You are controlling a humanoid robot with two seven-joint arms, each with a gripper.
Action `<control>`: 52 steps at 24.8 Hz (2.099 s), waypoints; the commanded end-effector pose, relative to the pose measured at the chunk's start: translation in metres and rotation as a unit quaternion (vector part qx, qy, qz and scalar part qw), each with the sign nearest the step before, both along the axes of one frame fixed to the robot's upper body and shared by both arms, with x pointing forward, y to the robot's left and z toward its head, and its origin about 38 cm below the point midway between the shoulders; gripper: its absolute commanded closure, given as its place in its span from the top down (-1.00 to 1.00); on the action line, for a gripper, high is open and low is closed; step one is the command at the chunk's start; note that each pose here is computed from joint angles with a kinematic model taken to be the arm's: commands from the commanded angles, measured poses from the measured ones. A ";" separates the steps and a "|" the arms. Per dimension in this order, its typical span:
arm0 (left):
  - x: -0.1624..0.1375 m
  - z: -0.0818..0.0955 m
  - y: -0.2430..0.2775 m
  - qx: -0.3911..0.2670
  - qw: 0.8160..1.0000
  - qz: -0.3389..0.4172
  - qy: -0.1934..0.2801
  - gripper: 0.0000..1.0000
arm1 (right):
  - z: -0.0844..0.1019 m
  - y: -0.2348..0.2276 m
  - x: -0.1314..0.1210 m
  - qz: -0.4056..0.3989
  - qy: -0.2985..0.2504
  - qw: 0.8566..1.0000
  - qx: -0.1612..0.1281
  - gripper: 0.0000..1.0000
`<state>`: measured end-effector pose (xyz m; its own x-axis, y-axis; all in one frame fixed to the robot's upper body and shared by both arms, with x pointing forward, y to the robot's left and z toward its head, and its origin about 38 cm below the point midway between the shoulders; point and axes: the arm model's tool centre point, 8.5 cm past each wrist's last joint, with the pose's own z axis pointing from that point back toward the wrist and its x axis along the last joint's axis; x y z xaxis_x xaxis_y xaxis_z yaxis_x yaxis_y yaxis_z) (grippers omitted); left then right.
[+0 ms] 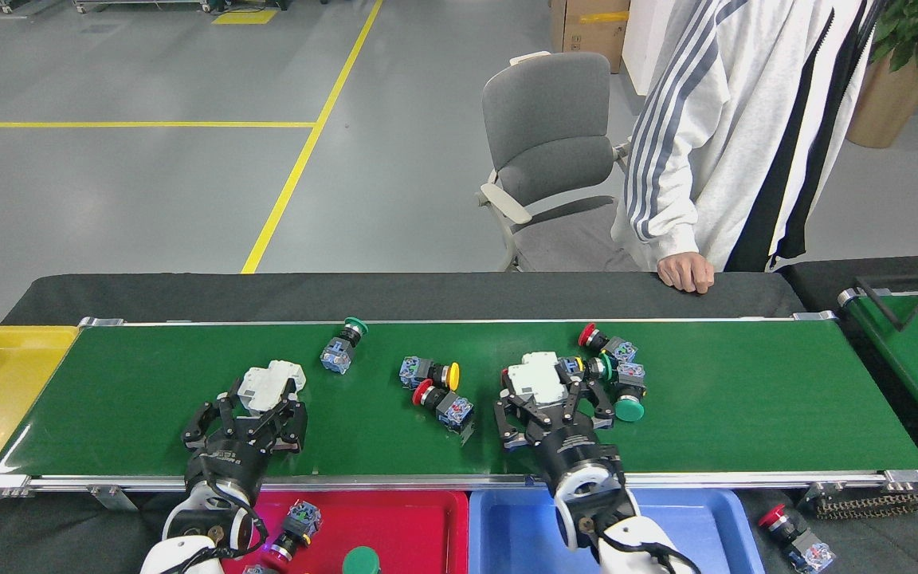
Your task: Pick switch part from conveyor to tray
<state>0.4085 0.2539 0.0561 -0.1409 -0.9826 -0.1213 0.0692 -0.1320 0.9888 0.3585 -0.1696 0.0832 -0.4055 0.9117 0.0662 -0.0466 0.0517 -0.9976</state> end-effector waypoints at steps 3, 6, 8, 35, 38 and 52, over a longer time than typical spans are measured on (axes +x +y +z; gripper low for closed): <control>-0.012 0.030 0.003 0.016 0.998 -0.036 -0.041 -0.92 | 0.000 -0.056 -0.060 0.118 -0.018 0.992 0.038 -0.06; -0.026 0.042 -0.006 0.022 0.995 -0.074 -0.057 -0.92 | -0.017 -0.082 -0.104 0.159 0.007 0.986 0.057 1.00; -0.048 0.040 -0.019 0.021 0.991 -0.123 -0.054 -0.91 | -0.019 -0.088 -0.112 0.144 0.007 0.987 0.072 1.00; -0.088 0.031 -0.156 0.013 0.992 -0.125 -0.006 1.00 | -0.032 -0.135 -0.083 -0.309 0.019 0.950 0.044 0.98; -0.078 0.021 -0.064 0.030 0.999 -0.013 0.010 1.00 | -0.012 -0.108 -0.052 -0.248 -0.001 0.967 0.058 0.98; -0.110 0.008 0.040 -0.014 0.999 0.036 0.010 1.00 | 0.003 0.020 -0.024 -0.087 0.033 0.995 0.037 0.94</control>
<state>0.2935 0.2938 0.0553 -0.0649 -0.9947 -0.0798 0.1365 -0.0881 0.9867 0.3321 -0.1480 0.0792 -0.2519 0.9553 0.1549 -0.1203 0.1280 -0.9845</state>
